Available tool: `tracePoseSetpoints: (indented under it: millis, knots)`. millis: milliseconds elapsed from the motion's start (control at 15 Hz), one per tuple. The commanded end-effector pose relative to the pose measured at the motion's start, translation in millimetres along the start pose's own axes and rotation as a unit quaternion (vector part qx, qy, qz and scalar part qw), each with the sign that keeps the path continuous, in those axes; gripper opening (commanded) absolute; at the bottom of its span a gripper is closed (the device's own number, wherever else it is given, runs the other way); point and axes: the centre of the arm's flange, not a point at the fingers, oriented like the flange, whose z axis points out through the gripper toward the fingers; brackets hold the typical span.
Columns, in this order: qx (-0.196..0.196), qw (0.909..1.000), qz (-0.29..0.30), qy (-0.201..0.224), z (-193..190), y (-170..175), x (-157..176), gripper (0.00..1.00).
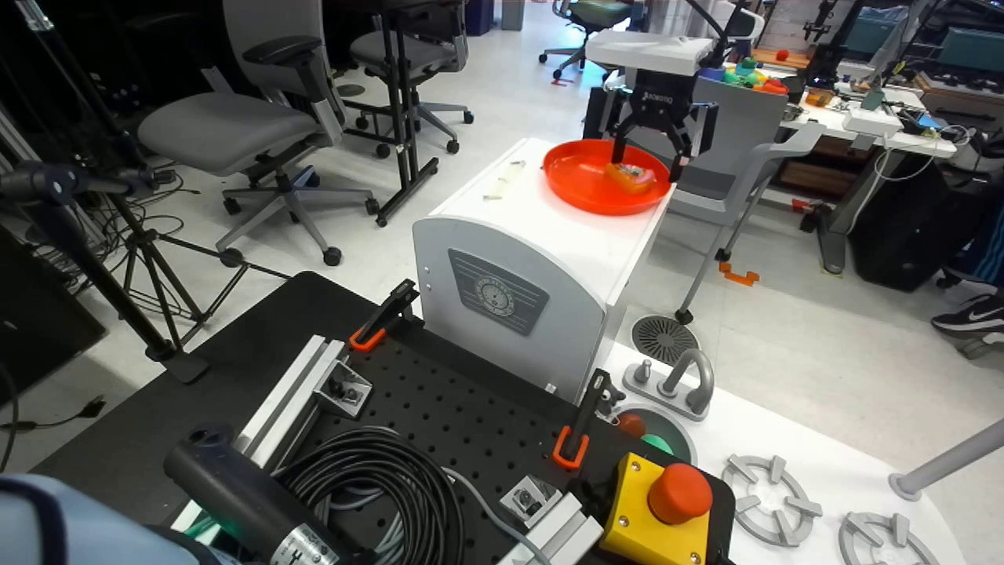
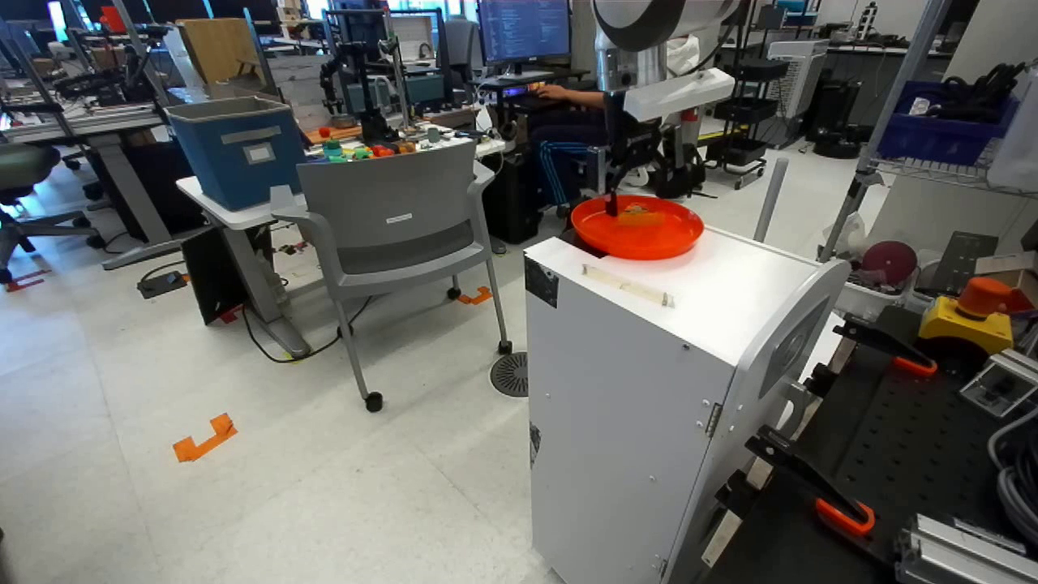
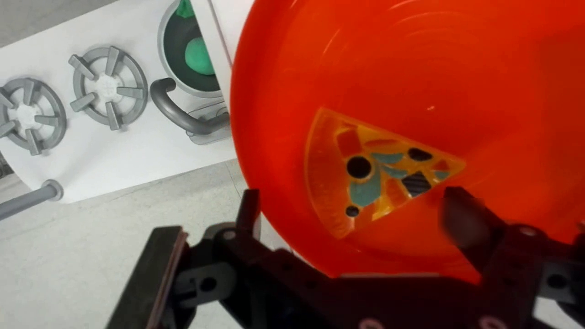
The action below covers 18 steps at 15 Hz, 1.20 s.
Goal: Remove the pizza slice from the plate
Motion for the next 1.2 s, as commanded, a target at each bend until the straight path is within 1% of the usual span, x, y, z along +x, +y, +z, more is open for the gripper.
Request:
tracePoseSetpoints:
  millis: [0, 267, 533, 933, 1133]
  knots:
    - [-0.014, 0.9993, -0.034, 0.003, -4, 2, -4, 1.0]
    - [-0.011, 0.999, -0.043, 0.003, -4, 2, -4, 1.0]
    - [-0.002, 0.9994, -0.033, 0.005, -8, 0, -8, 1.0]
    - [0.002, 0.9993, -0.035, 0.009, -12, -3, -12, 1.0]
    - [0.015, 0.9989, -0.044, 0.001, -13, -8, -18, 1.0]
